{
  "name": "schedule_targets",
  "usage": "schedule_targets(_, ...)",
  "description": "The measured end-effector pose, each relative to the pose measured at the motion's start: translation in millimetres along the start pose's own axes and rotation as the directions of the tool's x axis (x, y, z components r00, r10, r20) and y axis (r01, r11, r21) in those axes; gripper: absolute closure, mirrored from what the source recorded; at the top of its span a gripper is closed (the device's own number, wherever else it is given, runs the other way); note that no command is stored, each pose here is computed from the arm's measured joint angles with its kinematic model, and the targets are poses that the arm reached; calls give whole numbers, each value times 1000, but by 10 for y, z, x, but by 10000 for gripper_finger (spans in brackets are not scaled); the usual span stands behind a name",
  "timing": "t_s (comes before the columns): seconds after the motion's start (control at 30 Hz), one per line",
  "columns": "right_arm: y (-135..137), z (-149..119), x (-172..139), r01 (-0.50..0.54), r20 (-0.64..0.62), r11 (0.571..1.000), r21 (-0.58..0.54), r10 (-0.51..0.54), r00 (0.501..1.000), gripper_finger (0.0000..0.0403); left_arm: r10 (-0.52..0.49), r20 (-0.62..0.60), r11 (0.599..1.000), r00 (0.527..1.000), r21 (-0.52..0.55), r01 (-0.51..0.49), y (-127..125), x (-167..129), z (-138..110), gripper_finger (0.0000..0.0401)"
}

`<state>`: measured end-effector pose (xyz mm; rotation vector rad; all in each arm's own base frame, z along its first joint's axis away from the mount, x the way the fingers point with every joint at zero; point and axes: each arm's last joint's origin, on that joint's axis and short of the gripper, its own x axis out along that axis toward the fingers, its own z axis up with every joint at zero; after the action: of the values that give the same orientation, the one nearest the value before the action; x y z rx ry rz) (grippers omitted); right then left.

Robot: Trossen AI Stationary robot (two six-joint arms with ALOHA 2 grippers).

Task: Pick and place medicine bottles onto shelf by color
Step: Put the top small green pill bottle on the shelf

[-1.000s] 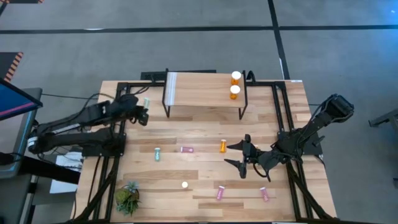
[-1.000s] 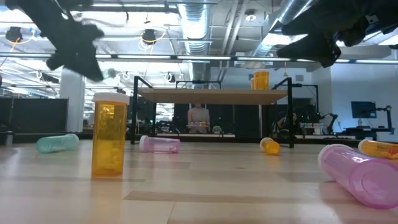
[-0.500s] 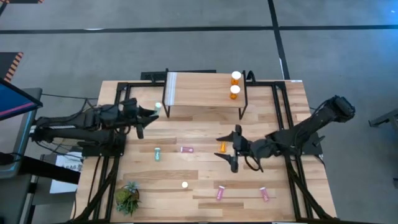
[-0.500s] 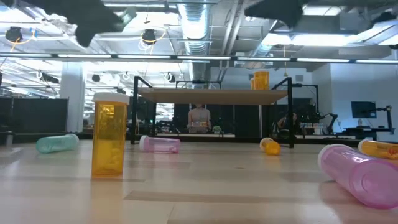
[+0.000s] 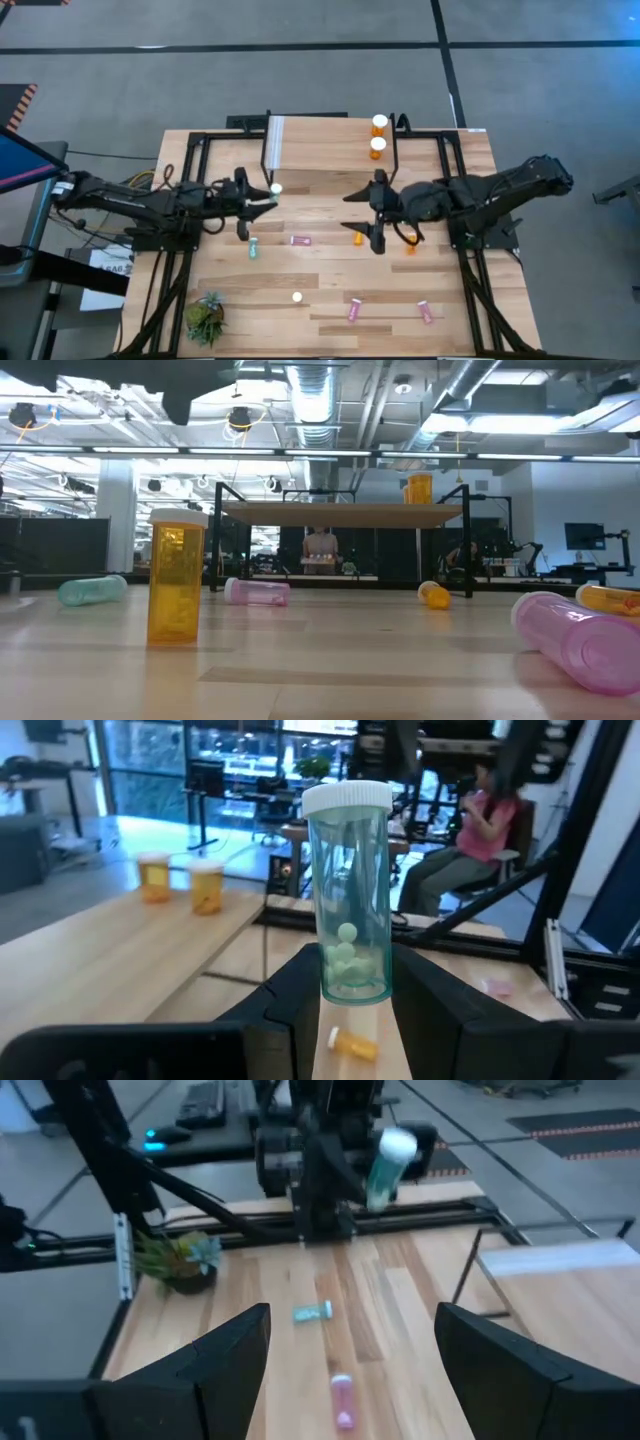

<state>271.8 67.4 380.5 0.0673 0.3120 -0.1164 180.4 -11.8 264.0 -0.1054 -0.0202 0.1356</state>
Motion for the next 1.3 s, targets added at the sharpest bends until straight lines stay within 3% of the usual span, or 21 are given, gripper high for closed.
schedule_targets(0.43, -139, 194, 67, -44, -99, 999, -27, 41, 994, 97, -49, 165, 997, 985, 60, 40, -191, 528, -255, 305)
schedule_targets(0.5, -139, 143, 123, -41, -179, 997, -58, 30, 983, 97, -51, 179, 997, 983, 58, 42, -209, 608, -302, 305)
schedule_targets(0.7, -89, 276, 370, -41, -209, 993, -113, 16, 978, 97, -73, 136, 995, 988, 71, 63, -260, 819, -462, 305)
schedule_targets(0.9, -79, 335, 502, -48, -304, 990, -131, 6, 953, 97, -102, 131, 993, 986, 77, 93, -324, 1013, -455, 305)
schedule_targets(1.3, -66, 337, 546, -41, -352, 993, -114, -1, 936, 97, -131, 93, 990, 987, 64, 125, -366, 1028, -497, 305)
